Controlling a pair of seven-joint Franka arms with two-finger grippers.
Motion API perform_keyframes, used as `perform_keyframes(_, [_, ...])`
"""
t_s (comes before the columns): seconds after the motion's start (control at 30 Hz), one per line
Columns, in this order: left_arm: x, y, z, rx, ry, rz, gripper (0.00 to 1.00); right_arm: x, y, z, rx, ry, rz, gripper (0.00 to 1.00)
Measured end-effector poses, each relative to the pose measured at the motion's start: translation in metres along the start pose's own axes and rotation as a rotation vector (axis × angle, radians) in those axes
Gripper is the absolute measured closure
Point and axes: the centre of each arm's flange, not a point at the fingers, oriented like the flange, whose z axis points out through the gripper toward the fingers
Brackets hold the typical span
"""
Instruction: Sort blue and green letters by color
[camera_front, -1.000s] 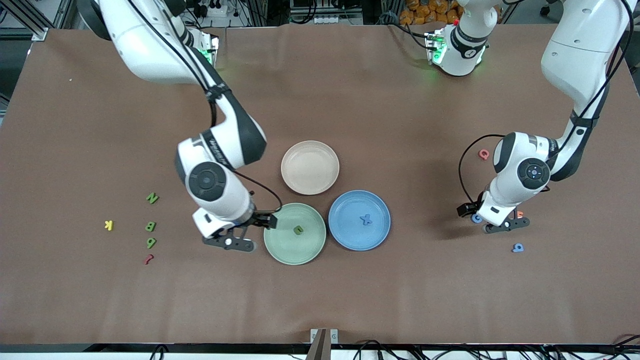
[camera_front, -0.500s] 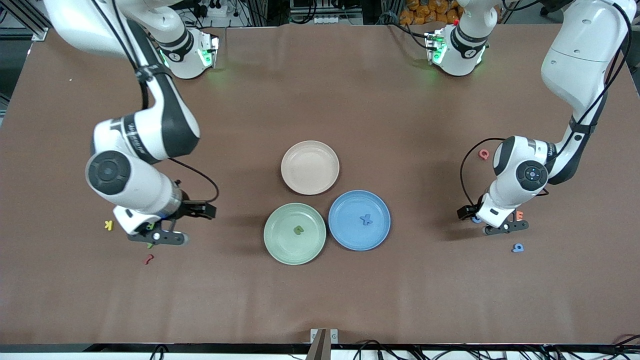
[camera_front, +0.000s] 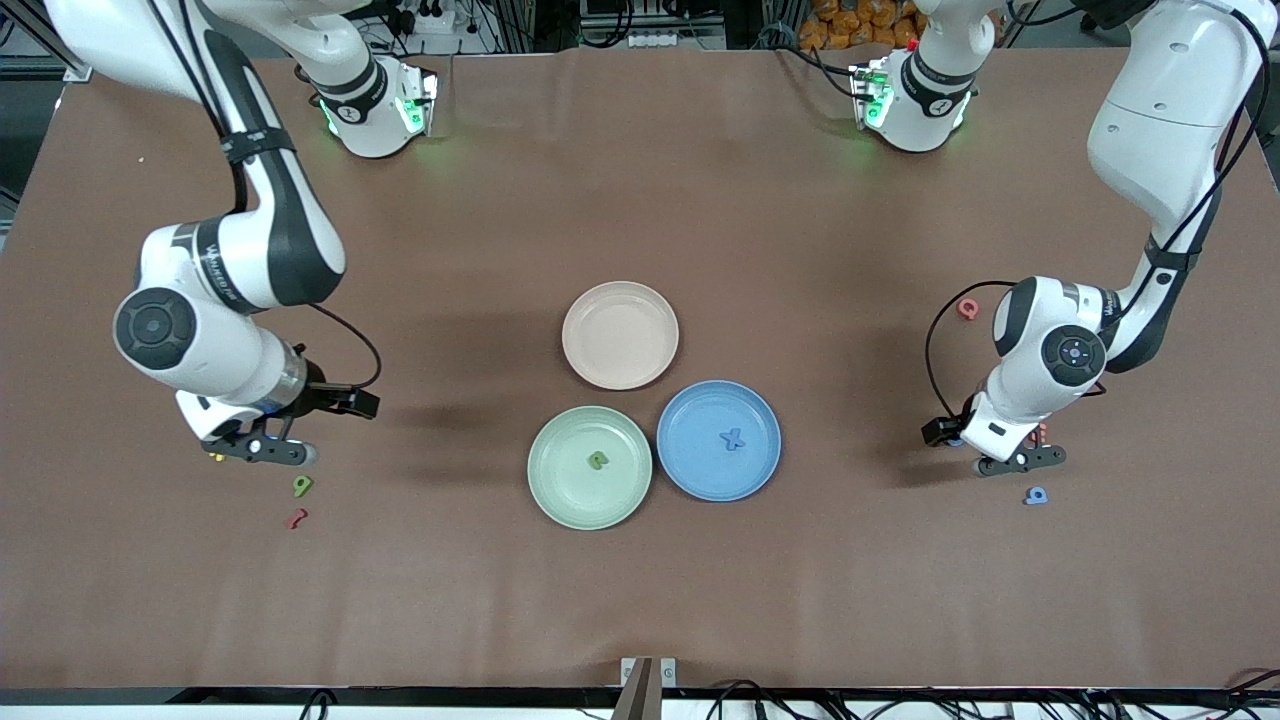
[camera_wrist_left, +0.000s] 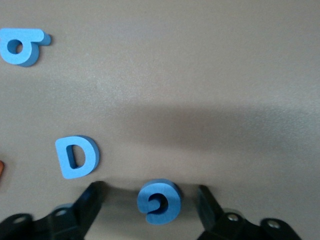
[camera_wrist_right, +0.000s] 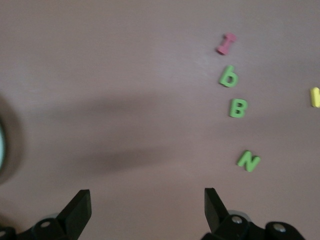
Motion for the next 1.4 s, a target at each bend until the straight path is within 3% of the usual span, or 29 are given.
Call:
perform_keyframes(0.33, [0.005, -0.005, -0.005, 0.001, 0.011, -0.010, 0.59, -0.007, 0.073, 0.040, 0.016, 0.032, 0.102, 0.00])
perform_keyframes(0.57, [0.007, -0.004, -0.009, -0.002, 0.019, -0.010, 0.62, -0.016, 0.120, 0.070, 0.021, 0.037, 0.172, 0.00])
perform_keyframes(0.9, [0.014, 0.027, -0.026, -0.034, 0.042, -0.066, 0.63, -0.036, 0.149, 0.110, 0.041, 0.107, 0.217, 0.04])
perform_keyframes(1.17, [0.024, 0.101, -0.079, -0.060, 0.016, -0.173, 0.63, -0.042, 0.155, 0.119, 0.040, 0.100, 0.228, 0.11])
perform_keyframes(1.2, [0.025, 0.114, -0.087, -0.065, 0.019, -0.188, 0.63, -0.042, 0.157, 0.120, 0.040, 0.100, 0.230, 0.15])
perform_keyframes(1.4, [0.007, 0.193, -0.113, -0.093, 0.028, -0.240, 0.63, -0.045, 0.163, 0.131, 0.046, 0.121, 0.242, 0.18])
